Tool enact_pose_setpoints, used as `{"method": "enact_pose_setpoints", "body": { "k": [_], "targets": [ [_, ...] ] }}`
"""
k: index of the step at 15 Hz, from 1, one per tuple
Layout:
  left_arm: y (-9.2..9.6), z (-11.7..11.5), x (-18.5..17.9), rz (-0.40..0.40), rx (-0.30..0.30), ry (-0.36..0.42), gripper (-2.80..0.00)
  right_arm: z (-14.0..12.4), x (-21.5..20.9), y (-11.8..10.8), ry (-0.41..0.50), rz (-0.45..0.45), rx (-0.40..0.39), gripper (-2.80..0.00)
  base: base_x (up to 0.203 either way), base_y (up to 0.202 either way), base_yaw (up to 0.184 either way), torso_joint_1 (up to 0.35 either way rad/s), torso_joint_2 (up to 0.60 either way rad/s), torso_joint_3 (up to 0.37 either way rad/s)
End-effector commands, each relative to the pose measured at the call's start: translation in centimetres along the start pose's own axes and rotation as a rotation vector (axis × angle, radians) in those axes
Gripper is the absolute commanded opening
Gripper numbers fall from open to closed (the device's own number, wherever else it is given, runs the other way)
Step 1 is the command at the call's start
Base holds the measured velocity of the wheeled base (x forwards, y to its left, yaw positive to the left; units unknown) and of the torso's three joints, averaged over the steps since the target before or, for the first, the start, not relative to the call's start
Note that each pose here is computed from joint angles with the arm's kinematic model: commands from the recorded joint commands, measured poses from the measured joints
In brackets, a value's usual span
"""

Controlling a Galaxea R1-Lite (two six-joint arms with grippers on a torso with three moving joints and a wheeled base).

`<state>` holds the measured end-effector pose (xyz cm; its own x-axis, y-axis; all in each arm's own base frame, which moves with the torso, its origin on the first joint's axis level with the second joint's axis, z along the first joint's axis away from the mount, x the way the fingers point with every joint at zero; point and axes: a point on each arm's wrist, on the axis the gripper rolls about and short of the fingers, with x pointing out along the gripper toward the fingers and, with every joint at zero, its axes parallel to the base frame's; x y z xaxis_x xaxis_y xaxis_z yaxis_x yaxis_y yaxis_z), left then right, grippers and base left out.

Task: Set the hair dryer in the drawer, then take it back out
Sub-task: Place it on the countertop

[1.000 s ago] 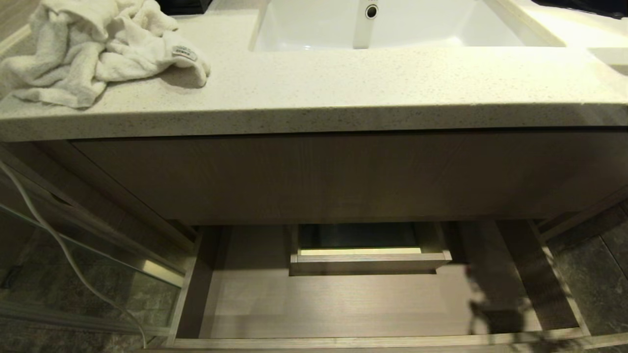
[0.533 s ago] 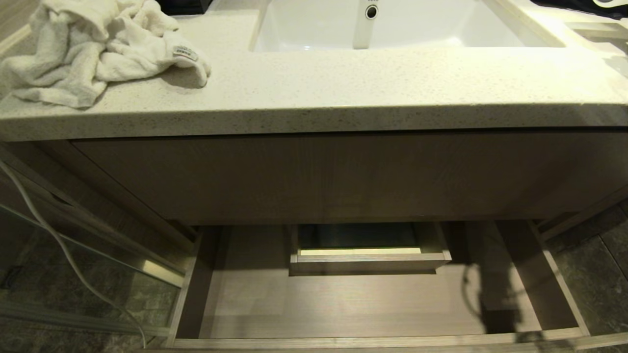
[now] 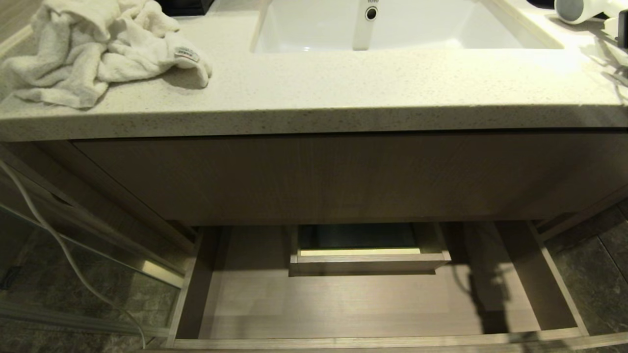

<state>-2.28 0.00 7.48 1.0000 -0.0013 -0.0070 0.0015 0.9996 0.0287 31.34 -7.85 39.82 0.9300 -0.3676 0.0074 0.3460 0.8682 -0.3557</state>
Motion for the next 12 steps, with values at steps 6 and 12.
{"method": "enact_pose_setpoints", "body": {
  "k": [6,12],
  "targets": [
    [0.0,0.0,0.0,0.0,0.0,0.002,-2.8,1.1,-1.4,-0.6,-0.043,-0.018,0.005,0.0,0.0,0.0,0.0,0.0,0.0,0.0],
    [0.0,0.0,0.0,0.0,0.0,0.002,-2.8,3.3,-5.0,-2.0,-0.122,-0.05,-0.015,0.0,0.0,0.0,0.0,0.0,0.0,0.0]
  ]
}}
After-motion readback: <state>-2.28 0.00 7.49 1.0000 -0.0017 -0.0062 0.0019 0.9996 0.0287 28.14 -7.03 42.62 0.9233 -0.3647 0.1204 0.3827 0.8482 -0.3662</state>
